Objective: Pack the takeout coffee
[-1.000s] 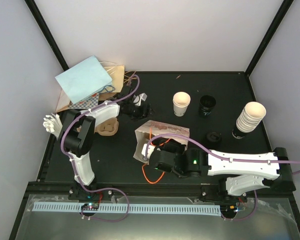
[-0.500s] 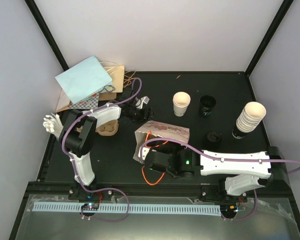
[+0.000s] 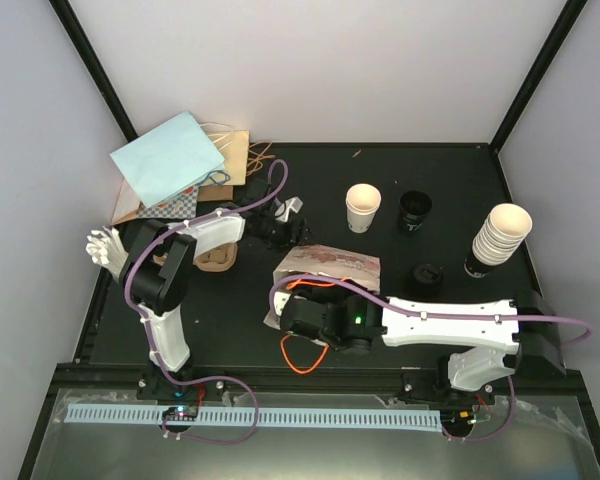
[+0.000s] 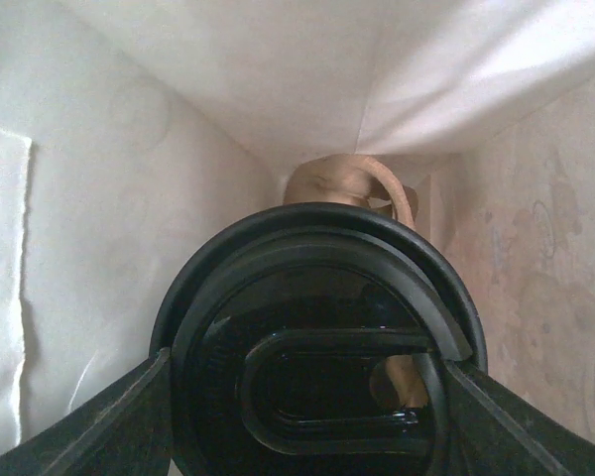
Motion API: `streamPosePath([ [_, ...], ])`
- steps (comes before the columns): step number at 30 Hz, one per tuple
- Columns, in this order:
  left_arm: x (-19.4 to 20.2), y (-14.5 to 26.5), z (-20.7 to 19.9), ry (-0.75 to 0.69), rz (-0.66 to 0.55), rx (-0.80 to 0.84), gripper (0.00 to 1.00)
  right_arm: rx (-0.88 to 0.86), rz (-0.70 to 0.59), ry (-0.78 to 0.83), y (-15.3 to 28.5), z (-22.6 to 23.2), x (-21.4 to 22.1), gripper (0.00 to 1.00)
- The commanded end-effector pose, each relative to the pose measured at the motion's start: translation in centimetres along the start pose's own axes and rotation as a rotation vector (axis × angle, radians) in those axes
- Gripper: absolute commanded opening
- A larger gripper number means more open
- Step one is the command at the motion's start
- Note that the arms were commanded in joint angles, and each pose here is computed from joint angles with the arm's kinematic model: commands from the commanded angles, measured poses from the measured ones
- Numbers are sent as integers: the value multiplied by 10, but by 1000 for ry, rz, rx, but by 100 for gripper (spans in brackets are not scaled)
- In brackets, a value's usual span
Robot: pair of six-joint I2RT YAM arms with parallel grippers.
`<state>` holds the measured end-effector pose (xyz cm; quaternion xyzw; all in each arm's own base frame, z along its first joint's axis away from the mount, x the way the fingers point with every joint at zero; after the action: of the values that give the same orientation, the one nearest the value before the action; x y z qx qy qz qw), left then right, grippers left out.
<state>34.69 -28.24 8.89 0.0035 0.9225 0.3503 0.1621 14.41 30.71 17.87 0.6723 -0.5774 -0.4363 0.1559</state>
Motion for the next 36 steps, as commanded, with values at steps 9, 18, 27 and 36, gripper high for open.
streamPosePath([
  [9,11,-1,-8,-29,21,33,71,29,-78,-27,-2,-8,-23,50],
  [18,13,2,-10,-36,27,37,70,35,-91,-37,-11,-4,-21,50],
  [27,22,1,-12,-36,50,52,66,50,-81,-29,-24,3,-15,50],
  [36,30,2,-12,-37,69,65,61,95,-16,-1,-46,5,-8,50],
])
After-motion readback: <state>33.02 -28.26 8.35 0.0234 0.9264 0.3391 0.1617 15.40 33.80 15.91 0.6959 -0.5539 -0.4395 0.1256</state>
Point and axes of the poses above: each gripper's point midway between its finger pads, its own y axis back along the fingers, its own z axis along the line the jaws close on, x = y × z, the point moved 1 cm from there along y, back along the fingers, and after that the axes turned 6 degrees about -y, right-handed, at the moved point
